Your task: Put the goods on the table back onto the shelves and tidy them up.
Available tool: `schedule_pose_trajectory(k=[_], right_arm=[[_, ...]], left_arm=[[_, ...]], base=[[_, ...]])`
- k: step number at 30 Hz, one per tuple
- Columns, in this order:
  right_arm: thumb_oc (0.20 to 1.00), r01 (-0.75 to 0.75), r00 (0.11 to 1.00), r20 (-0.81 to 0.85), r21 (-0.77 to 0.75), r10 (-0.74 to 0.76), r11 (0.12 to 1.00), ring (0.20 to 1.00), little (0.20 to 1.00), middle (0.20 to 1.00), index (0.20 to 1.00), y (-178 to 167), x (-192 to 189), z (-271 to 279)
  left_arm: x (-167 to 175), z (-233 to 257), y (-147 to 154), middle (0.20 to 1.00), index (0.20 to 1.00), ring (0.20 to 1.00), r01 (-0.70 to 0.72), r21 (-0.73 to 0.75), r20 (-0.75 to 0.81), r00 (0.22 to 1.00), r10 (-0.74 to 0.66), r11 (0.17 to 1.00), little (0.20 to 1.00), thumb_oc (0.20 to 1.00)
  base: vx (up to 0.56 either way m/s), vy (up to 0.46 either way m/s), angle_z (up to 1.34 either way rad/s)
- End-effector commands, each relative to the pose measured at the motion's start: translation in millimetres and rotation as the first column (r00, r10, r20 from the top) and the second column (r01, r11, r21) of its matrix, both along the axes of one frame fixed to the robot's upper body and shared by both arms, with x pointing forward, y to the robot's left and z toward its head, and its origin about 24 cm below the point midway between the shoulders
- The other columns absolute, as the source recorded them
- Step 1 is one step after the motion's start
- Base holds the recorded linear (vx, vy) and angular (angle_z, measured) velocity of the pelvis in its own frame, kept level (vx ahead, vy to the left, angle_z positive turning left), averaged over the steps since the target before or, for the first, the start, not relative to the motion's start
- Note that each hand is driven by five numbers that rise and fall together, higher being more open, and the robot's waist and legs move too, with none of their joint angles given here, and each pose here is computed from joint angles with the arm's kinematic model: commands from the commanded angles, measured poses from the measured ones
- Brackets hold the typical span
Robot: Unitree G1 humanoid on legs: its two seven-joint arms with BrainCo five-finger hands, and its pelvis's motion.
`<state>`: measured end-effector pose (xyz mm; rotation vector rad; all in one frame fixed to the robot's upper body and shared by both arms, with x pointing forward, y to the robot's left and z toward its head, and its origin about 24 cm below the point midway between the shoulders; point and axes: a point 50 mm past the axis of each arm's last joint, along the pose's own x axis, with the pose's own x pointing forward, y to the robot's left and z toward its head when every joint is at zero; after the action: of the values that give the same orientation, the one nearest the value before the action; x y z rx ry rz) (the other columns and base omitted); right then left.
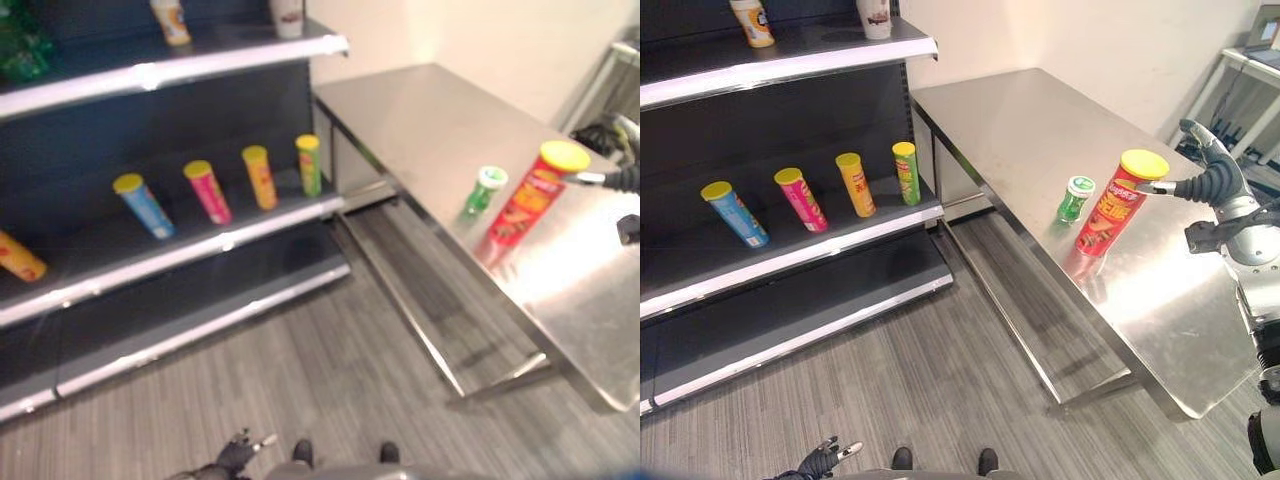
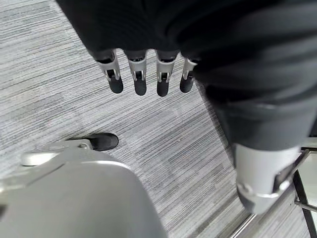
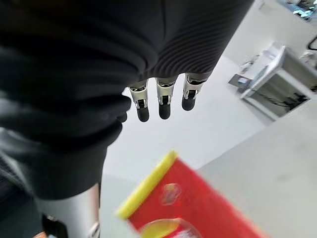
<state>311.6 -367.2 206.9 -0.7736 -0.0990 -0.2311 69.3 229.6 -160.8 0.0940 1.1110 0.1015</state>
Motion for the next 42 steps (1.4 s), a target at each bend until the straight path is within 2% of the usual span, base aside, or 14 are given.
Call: schedule_pose_trajectory(k=[1,13,18,22,24,25,26,27,36,40,42], right_arm=[[1.000,-0.033,0.997,0.077,0.065,0.028,0.997,1.000,1.000,1.000,1.000,8,17,28],[1.000,0.012,0.997,0.069,0.173,-0.025,0.985,1.000,1.000,1.000,1.000,3,29,31],[1.000,0.076,0.997,-0.023,0.115,-0.074,0.991,1.000,1.000,1.000,1.000,-4,32,25],[1.000,0.082,0.996,-0.031,0.113,-0.079,0.990,1.000,1.000,1.000,1.000,-4,33,24],[1.000,0.118,0.986,-0.123,0.064,-0.109,0.991,1.000,1.000,1.000,1.000,-6,37,12],[0.928,0.128,0.983,-0.136,0.050,-0.120,0.990,0.928,0.928,0.928,0.928,-7,37,12],[0.520,0.148,0.977,-0.162,0.037,-0.141,0.988,0.520,0.520,0.520,0.520,-10,36,9],[0.200,0.156,0.973,-0.174,0.025,-0.149,0.987,0.200,0.200,0.200,0.200,-11,37,8],[0.200,0.106,0.979,-0.172,-0.013,-0.107,0.994,0.200,0.200,0.200,0.200,-2,39,15],[0.200,0.027,0.999,-0.044,0.002,-0.027,1.000,0.200,0.200,0.200,0.200,10,38,36],[0.200,-0.068,0.996,0.056,-0.012,0.068,0.998,0.200,0.200,0.200,0.200,26,34,51]], left_arm=[[10,6,16,1.000,1.000,1.000,0.035,0.045,0.022,0.999,-0.036,0.998,1.000,1.000],[16,8,18,1.000,1.000,1.000,0.042,0.042,0.039,0.998,-0.043,0.998,1.000,1.000],[16,7,17,1.000,1.000,1.000,0.053,0.042,0.031,0.998,-0.054,0.998,1.000,1.000],[16,7,17,1.000,1.000,1.000,0.053,0.042,0.032,0.998,-0.054,0.998,1.000,1.000],[19,7,15,1.000,1.000,1.000,0.062,0.040,0.036,0.997,-0.063,0.997,1.000,1.000],[19,7,15,1.000,1.000,1.000,0.065,0.039,0.036,0.997,-0.066,0.997,1.000,1.000],[20,7,15,1.000,1.000,1.000,0.065,0.041,0.035,0.997,-0.067,0.997,1.000,1.000],[20,7,15,1.000,1.000,1.000,0.064,0.042,0.034,0.997,-0.066,0.997,1.000,1.000],[15,5,14,1.000,1.000,1.000,0.052,0.036,0.013,0.999,-0.053,0.998,1.000,1.000],[16,5,13,1.000,1.000,1.000,0.020,0.033,0.025,0.999,-0.021,0.999,1.000,1.000],[17,5,12,1.000,1.000,1.000,0.008,0.032,0.034,0.999,-0.009,0.999,1.000,1.000]], base=[[0.01,-0.035,0.13],[0.01,-0.036,0.14],[0.01,-0.027,0.16],[0.01,-0.007,0.05],[0.02,-0.024,0.10],[0.00,-0.010,0.07],[0.00,-0.004,0.05],[0.00,0.000,0.04],[0.00,0.000,0.00],[-0.01,0.011,-0.03],[-0.02,0.007,-0.07]])
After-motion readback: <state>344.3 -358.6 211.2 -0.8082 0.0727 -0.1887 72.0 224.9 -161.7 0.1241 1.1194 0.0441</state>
